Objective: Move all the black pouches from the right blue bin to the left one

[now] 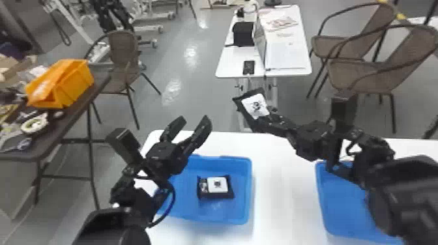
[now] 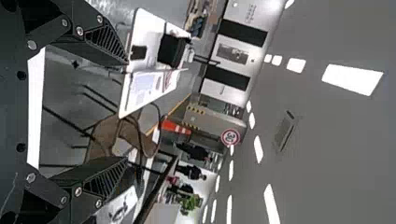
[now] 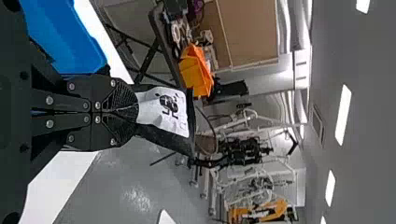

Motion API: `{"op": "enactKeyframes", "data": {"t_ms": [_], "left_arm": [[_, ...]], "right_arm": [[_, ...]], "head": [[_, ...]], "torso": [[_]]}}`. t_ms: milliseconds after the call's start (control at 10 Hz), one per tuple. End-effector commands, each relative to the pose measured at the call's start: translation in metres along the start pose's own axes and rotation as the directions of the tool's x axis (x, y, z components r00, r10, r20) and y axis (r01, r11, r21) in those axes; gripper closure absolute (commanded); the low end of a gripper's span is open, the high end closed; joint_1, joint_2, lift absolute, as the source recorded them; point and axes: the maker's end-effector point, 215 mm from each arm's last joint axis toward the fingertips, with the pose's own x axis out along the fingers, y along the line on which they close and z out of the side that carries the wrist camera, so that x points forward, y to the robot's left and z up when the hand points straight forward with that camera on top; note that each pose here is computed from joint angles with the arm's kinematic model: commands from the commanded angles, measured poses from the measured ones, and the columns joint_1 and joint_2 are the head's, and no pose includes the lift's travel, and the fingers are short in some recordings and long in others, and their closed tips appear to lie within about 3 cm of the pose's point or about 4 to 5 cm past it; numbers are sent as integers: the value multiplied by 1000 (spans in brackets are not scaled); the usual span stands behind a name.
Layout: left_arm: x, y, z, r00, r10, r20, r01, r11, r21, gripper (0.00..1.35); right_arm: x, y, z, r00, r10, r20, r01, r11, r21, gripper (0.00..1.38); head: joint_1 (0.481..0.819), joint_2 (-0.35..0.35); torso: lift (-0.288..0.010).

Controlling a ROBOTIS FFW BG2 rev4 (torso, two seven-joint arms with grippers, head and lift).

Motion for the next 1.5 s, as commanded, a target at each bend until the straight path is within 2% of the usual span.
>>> {"op": "enactKeyframes", "data": {"t_ms": [0,400,600,700,800,900,1200,1300,1400], "left_arm": [[8,-13,3,999,-45,0,45,995,-88,329],[14,-25,0,996,-88,-14,84,981,-173,329],[17,-31,-3,994,-107,-30,99,976,-193,331],[17,-30,-5,994,-101,-31,93,976,-195,452],[15,-25,-7,996,-85,-32,77,977,-198,990],[15,-25,-12,995,-82,-49,70,975,-213,1217],[17,-24,7,997,-79,6,79,985,-153,1211],[14,-19,13,998,-59,34,63,988,-143,1211],[10,-11,15,998,-32,48,38,993,-114,1211]], "right_arm": [[24,29,4,997,83,2,-83,997,1,1274],[59,85,5,974,227,-12,-227,974,-5,1274],[64,89,5,971,237,-8,-237,971,4,1274],[64,90,4,971,239,-7,-239,971,13,1274],[64,89,2,971,238,-8,-238,971,21,1274],[64,89,0,971,238,-8,-238,971,26,1274],[64,88,-5,972,235,-1,-235,971,51,1260],[63,82,-5,975,220,21,-221,973,62,866],[56,64,-8,984,174,28,-176,983,52,302]], "head": [[695,215],[679,280],[682,296],[684,298],[685,298],[685,299],[689,301],[687,302],[683,306]], "torso": [[0],[0],[0],[0],[0],[0],[0],[0],[0]]}}
